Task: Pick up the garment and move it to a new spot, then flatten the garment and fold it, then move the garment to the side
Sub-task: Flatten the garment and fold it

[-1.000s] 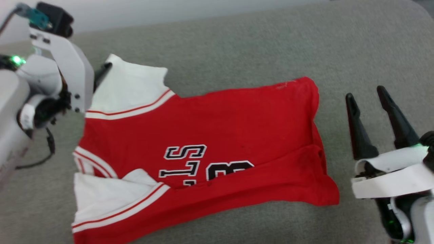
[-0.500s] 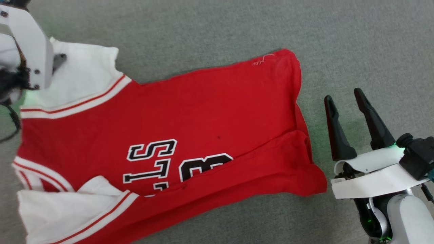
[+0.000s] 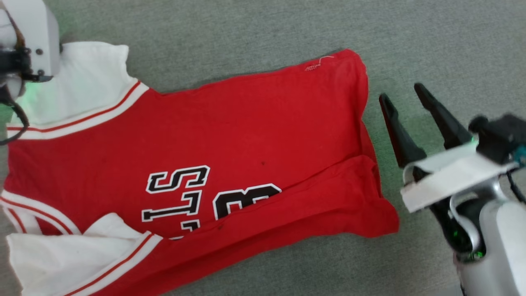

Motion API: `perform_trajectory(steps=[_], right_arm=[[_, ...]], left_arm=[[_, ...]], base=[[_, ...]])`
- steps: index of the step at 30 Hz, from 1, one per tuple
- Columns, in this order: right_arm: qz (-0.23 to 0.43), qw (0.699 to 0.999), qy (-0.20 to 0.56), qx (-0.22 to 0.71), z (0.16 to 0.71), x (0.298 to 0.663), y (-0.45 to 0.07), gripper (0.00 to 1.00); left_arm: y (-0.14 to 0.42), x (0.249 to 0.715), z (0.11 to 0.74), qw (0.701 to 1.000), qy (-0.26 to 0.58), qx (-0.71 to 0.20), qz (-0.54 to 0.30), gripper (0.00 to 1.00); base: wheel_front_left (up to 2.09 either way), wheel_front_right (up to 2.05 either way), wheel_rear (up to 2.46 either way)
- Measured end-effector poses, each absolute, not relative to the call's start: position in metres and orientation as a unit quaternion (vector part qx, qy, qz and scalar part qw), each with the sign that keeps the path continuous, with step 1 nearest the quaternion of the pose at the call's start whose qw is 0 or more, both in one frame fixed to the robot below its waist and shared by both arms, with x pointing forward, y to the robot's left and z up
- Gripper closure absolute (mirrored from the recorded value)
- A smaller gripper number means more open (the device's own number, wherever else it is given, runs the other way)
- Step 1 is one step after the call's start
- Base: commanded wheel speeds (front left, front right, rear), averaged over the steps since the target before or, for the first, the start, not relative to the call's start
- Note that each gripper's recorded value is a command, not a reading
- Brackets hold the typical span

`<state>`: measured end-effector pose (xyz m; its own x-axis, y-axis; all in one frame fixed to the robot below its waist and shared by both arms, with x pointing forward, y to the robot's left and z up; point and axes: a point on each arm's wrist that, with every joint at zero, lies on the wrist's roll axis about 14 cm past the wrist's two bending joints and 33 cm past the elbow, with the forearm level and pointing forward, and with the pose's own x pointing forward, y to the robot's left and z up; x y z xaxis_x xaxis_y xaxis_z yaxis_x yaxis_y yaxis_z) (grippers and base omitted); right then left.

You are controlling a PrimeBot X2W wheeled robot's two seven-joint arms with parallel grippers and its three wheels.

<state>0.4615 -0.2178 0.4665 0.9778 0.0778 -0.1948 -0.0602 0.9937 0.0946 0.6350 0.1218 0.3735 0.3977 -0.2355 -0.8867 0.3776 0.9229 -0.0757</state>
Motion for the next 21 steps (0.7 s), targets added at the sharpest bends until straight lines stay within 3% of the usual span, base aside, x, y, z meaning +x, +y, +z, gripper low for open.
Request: perform_trajectory(steps=[9,20,21], right_arm=[[0.072,0.974,0.215,0.017,0.441,0.502,-0.211,0.0],[0.116,0.907,0.404,0.015,0.392,0.519,-0.188,0.0],[0.12,0.9,0.42,0.009,0.39,0.519,-0.187,0.14]], left_arm=[[0.12,0.633,0.378,0.836,0.511,0.067,-0.185,1.0],[0.12,0.633,0.377,0.839,0.508,0.062,-0.186,1.0],[0.12,0.633,0.377,0.839,0.507,0.062,-0.187,1.0]], base=[[0.0,0.0,0.0],[0.0,0.0,0.0],[0.0,0.0,0.0]])
